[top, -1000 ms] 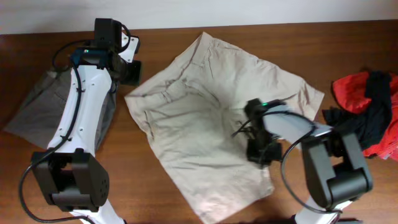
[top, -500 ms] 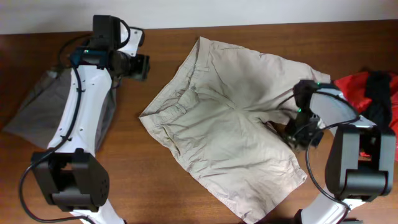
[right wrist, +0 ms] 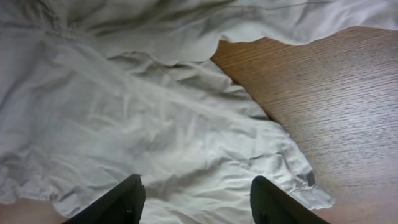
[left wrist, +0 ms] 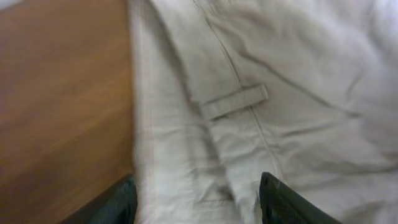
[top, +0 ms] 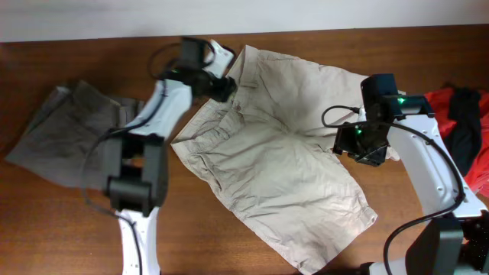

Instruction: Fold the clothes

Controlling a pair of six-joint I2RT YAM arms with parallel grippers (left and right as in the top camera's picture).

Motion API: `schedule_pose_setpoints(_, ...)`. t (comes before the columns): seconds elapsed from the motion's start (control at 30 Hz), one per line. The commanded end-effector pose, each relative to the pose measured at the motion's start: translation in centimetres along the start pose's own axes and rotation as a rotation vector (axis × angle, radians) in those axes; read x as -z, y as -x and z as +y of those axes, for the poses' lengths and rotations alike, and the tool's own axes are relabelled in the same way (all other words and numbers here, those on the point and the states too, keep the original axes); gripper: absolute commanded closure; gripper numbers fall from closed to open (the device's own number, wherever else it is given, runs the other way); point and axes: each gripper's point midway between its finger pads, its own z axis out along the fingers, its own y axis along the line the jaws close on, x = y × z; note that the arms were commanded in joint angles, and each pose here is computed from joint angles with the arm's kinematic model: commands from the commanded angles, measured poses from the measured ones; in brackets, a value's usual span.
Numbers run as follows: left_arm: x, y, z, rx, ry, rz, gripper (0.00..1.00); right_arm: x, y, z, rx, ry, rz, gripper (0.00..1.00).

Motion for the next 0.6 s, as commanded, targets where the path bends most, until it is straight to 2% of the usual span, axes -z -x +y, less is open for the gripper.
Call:
schedule_pose_setpoints(0.0,-4.0,-2.3,-2.3,-0.034,-0.070,0.038,0.37,0.6,0.1,0.7,0.031,0.022,-0.017,0.40)
schedule_pose_setpoints(0.23,-5.9,-3.4,-4.0,-0.051,-0.098,0.064,0.40,0.6,0.4,0.9,0.032,0.026,-0.031,0.40)
schedule_pose_setpoints(0.27,-5.9,-3.4,-4.2,-0.053,-0.100,0.066,0.45,0.6,0.4,0.9,0.033,0.026,-0.032,0.40)
schedule_pose_setpoints(0.37,-5.9,-3.4,-4.4,-0.055,-0.103,0.067,0.73,0.6,0.6,0.9,0.033,0.026,-0.039,0.40)
schedule_pose_setpoints(0.47,-5.7,-2.9,-4.2,-0.056,-0.098,0.059,0.89,0.6,0.6,0.9,0.033,0.025,-0.039,0.40)
schedule_pose_setpoints(0.57,-5.2,-1.8,-3.7,-0.026,-0.086,0.046,0.97,0.6,0.6,0.9,0.034,0.025,-0.039,0.40)
